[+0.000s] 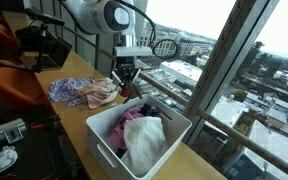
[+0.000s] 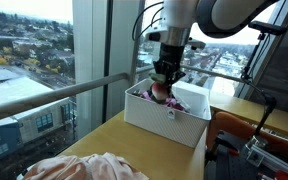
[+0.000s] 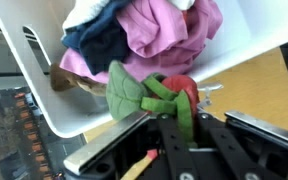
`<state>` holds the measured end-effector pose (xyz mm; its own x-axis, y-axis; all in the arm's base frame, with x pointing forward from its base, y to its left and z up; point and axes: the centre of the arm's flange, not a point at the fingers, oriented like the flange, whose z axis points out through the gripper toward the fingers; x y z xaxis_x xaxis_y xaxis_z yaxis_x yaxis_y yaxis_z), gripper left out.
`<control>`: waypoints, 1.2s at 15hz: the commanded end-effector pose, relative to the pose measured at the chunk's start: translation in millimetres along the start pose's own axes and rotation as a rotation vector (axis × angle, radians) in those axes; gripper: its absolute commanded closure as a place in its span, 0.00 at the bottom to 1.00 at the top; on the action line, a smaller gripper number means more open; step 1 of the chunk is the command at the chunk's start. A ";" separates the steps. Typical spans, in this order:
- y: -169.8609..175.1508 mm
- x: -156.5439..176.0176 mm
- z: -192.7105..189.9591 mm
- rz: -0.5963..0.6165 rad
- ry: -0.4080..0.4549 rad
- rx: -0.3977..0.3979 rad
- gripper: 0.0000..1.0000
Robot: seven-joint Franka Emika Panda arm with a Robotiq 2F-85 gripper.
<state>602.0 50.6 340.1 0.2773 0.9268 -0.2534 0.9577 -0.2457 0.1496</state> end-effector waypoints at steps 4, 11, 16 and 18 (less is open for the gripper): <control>25.9 -78.6 -36.0 0.118 0.041 -0.005 0.96; 35.8 -101.1 4.9 0.189 0.014 0.057 0.96; 26.9 -88.4 19.8 0.197 0.012 0.098 0.38; 13.9 -66.1 5.4 0.176 0.038 0.088 0.23</control>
<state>601.7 -46.8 339.2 0.4461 0.8664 -0.2243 0.8950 -0.4323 0.1098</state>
